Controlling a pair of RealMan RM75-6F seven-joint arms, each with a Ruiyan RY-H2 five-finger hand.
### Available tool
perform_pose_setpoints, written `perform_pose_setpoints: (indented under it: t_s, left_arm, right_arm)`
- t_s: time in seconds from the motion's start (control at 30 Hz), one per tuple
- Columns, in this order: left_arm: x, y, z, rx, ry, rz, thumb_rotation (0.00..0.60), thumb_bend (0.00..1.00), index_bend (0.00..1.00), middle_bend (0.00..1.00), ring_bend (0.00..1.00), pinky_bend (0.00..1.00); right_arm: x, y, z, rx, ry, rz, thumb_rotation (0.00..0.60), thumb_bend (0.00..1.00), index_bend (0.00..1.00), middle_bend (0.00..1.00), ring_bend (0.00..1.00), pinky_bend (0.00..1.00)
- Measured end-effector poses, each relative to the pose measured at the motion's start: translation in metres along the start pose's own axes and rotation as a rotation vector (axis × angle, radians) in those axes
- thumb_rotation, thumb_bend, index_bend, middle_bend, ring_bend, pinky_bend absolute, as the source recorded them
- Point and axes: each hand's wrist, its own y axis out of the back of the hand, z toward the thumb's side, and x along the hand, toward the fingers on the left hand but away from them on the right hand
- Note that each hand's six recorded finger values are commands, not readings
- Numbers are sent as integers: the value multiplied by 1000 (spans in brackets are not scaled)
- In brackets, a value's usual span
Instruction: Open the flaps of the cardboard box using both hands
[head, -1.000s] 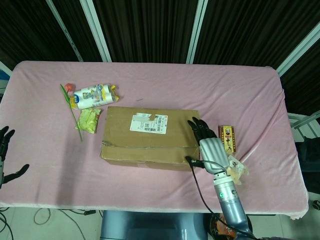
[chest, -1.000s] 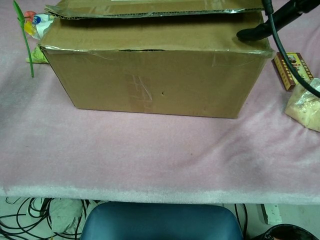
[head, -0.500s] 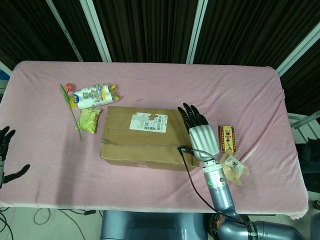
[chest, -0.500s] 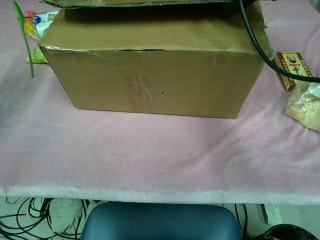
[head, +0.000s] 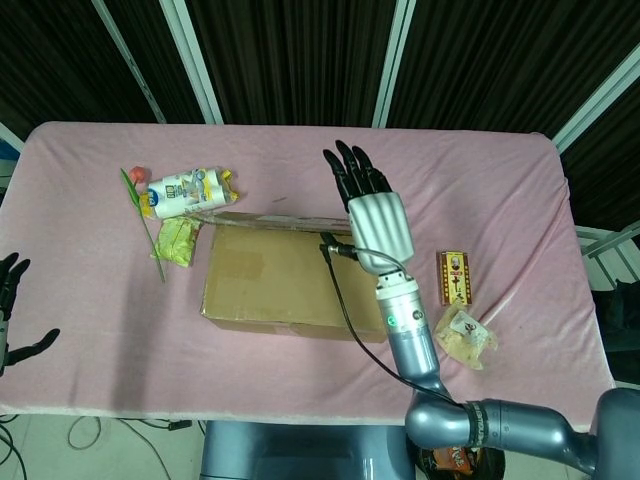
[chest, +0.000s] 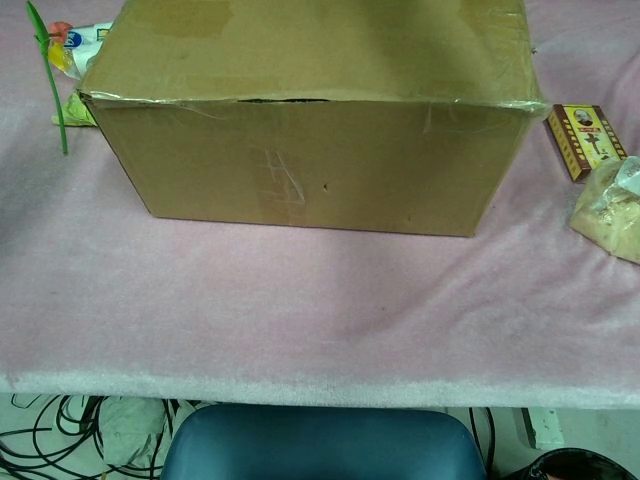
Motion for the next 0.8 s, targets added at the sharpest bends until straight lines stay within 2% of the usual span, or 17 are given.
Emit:
perform_pose_setpoints:
  t_s: [0.33,0.6,0.7,0.8]
  left_arm:
    - [-1,-1,1,2,-3,-10,600,118,0,0,0,18]
    - [-2,-1,1,7,-4,-9,600,118,0,0,0,18]
    - [-1,-2,1,10,-4,-15,600,118,0,0,0,18]
    - [-2,-3,2,14,-10,-25,600,118,0,0,0,18]
  right_arm:
    - [-57,-14,6,46,-75,-10,600,233,0,0,0,232]
    - [-89,-26,-25,81,-215,-26,600,234,0,0,0,232]
    - [-91,-28,-39,68,-260,-21,600,233,0,0,0,232]
    - [-85,-25,-50,73,-266,-18,600,233,0,0,0,232]
